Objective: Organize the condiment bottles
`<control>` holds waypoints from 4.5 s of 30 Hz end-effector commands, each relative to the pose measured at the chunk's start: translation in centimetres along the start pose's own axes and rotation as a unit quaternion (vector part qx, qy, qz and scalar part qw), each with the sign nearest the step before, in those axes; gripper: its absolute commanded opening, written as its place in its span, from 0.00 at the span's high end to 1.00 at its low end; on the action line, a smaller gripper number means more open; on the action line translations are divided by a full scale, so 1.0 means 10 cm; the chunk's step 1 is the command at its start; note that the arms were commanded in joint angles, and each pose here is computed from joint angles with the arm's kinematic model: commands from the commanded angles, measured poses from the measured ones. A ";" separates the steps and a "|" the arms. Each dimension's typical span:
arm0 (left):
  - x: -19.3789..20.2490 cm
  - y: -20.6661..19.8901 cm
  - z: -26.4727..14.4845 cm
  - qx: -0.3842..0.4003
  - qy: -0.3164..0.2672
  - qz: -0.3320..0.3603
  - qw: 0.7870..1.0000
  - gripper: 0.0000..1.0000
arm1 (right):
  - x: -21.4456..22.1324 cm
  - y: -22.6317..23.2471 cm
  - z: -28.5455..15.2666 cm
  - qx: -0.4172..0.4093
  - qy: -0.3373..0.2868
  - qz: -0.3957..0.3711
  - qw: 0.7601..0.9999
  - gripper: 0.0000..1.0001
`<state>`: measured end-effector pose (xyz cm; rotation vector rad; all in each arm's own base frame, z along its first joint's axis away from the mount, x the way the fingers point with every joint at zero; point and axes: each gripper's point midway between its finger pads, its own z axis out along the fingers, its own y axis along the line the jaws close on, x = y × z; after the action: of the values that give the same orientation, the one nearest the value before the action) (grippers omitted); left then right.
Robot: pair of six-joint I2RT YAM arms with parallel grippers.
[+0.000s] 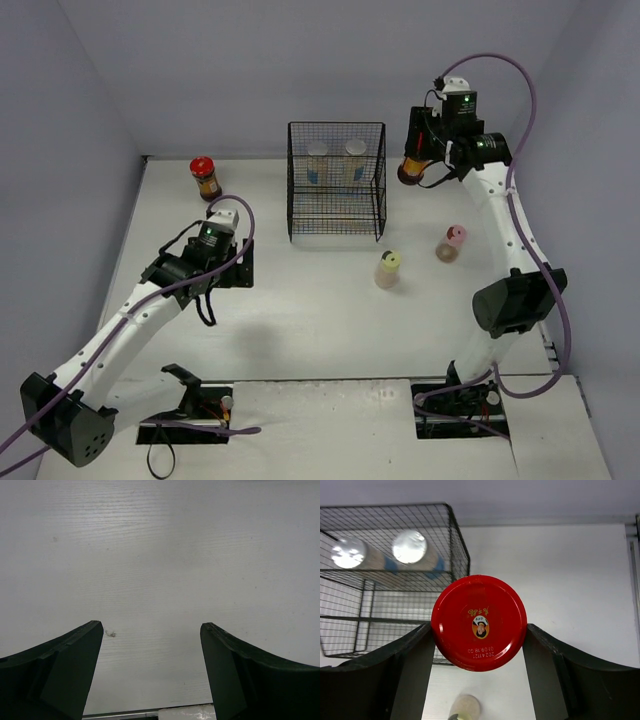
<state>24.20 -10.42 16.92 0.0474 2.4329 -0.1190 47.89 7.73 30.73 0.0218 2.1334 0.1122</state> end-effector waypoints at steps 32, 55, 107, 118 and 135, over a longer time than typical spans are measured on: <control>-0.01 0.10 -0.09 -0.015 -0.024 -0.016 0.999 0.20 | -0.60 1.29 0.33 -0.125 -0.154 -0.042 0.979 1.00; 0.08 0.17 -0.05 -0.034 -0.009 -0.019 0.999 0.21 | 0.37 1.25 1.14 -0.091 -0.100 -0.027 0.990 0.75; -2.99 1.31 1.47 -0.175 -0.178 -0.064 0.966 0.13 | 0.65 1.10 -1.07 -0.229 -0.081 -0.043 0.969 0.00; -2.90 1.46 1.92 -0.164 -0.155 -0.077 0.971 0.13 | 0.82 1.12 -0.93 -0.233 -0.054 -0.057 0.969 0.00; -2.87 1.51 2.05 -0.132 -0.154 -0.076 0.976 0.56 | 0.98 1.09 -0.84 -0.227 -0.030 -0.059 0.972 0.00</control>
<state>58.86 2.38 12.72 -0.2754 2.2784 0.1585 34.87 18.20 26.35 -0.3505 2.0626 0.5006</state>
